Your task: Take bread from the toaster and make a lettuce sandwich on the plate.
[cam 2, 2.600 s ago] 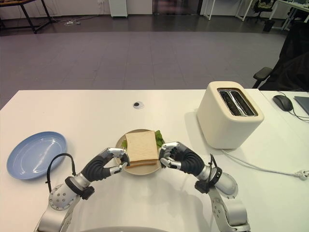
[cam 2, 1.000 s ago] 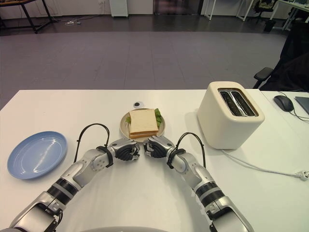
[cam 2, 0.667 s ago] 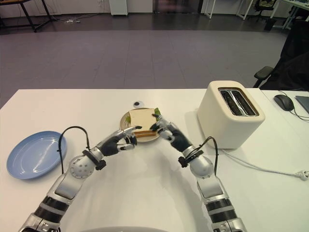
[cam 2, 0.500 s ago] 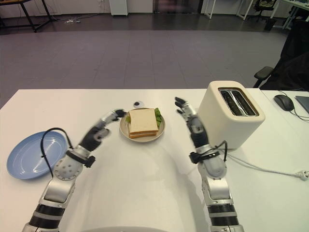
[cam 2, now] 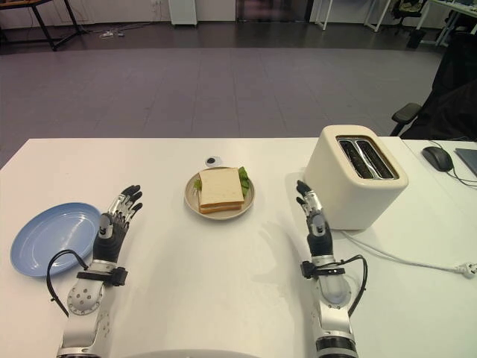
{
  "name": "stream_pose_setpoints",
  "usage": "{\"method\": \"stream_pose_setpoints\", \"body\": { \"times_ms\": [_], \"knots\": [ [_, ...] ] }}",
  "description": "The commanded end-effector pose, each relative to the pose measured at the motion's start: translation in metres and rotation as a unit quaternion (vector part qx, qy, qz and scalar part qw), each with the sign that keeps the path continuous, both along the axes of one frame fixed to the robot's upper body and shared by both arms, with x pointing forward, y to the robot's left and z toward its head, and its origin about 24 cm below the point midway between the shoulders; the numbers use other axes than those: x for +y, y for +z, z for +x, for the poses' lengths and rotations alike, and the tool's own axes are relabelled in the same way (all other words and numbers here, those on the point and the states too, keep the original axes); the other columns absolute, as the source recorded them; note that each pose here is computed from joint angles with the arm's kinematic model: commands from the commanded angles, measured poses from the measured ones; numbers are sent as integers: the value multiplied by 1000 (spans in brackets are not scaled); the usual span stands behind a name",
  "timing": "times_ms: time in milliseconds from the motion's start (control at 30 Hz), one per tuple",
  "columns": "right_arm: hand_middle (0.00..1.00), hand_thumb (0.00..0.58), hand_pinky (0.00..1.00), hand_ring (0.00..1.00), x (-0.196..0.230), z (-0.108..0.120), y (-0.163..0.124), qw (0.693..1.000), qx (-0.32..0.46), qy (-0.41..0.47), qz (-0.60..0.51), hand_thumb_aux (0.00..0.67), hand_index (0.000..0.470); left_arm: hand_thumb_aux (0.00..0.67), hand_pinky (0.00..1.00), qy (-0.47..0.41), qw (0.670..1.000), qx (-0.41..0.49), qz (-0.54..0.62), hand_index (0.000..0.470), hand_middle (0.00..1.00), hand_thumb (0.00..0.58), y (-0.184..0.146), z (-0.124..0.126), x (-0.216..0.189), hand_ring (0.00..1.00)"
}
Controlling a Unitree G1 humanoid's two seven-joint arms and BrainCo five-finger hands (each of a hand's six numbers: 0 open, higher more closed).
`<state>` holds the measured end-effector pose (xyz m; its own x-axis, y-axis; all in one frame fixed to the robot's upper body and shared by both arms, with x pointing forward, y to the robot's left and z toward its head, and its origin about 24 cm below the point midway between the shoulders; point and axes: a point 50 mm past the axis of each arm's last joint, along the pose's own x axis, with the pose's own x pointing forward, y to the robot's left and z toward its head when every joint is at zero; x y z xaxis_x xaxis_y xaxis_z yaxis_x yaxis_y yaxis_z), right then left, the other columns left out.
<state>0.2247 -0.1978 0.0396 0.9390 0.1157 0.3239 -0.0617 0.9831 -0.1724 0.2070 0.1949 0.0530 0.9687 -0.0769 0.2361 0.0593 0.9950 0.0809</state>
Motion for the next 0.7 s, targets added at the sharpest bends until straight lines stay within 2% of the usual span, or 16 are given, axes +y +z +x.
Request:
{"method": "stream_pose_setpoints", "body": {
  "times_ms": [33, 567, 700],
  "knots": [
    [0, 0, 0, 0, 5, -3, -7, 1000, 7, 11, -15, 0, 0, 0, 0, -7, 1000, 20, 3, 0, 0, 0, -10, -2, -2, 0],
    [0, 0, 0, 0, -3, 5, -13, 1000, 7, -23, -20, 0, 0, 0, 0, -44, 999, 2, 7, 0, 0, 0, -14, 15, -9, 0],
    [0, 0, 0, 0, 0, 13, -11, 1000, 4, -24, -9, 0, 0, 0, 0, -35, 999, -3, 13, 0, 0, 0, -16, 11, -1, 0]
  ]
}}
